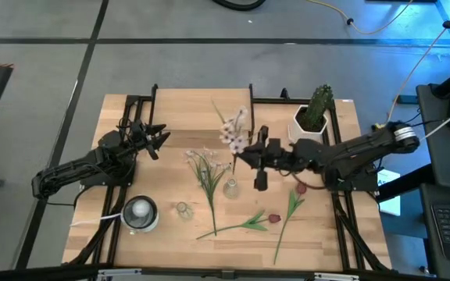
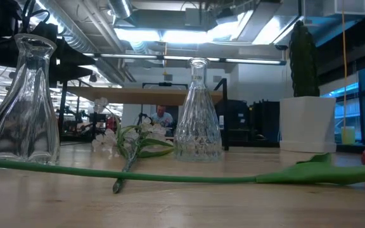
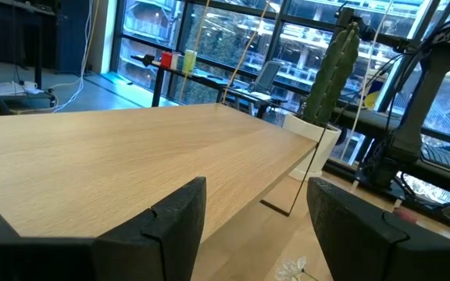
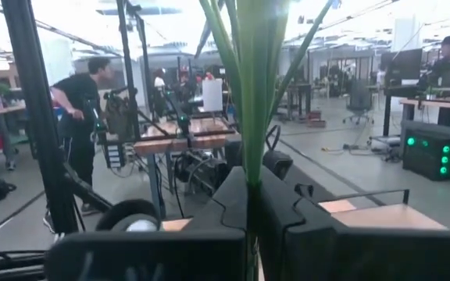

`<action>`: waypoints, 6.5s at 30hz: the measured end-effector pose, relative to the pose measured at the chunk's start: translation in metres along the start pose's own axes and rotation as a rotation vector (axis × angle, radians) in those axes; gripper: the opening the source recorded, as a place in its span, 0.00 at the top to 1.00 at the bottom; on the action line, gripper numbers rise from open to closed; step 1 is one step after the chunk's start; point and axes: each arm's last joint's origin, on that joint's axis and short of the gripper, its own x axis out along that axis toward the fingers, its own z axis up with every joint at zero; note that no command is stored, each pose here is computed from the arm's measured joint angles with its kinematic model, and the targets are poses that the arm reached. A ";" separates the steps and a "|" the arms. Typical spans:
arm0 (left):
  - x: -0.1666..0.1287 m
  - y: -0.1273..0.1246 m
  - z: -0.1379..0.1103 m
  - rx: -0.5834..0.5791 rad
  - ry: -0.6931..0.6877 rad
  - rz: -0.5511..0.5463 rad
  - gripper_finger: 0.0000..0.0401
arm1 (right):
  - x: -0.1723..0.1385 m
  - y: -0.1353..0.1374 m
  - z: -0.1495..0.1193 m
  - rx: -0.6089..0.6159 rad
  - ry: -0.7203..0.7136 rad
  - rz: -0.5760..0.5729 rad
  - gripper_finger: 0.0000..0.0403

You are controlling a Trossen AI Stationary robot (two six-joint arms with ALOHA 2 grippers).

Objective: Pick and place flowers into a vace then onto a shelf
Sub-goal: Put the right white flowers into the right transparent vase, then put the right red flower into the right transparent vase

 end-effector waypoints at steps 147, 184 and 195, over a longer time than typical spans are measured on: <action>0.000 0.000 0.000 0.079 0.000 0.000 0.46 | -0.073 0.019 -0.113 1.008 1.114 0.090 0.34; 0.000 0.000 0.000 -0.091 0.002 -0.007 0.46 | -0.159 0.029 -0.110 1.002 1.252 -1.310 0.49; 0.000 0.000 0.000 -0.090 0.001 -0.004 0.46 | -0.156 0.033 -0.134 0.940 1.226 -1.443 0.49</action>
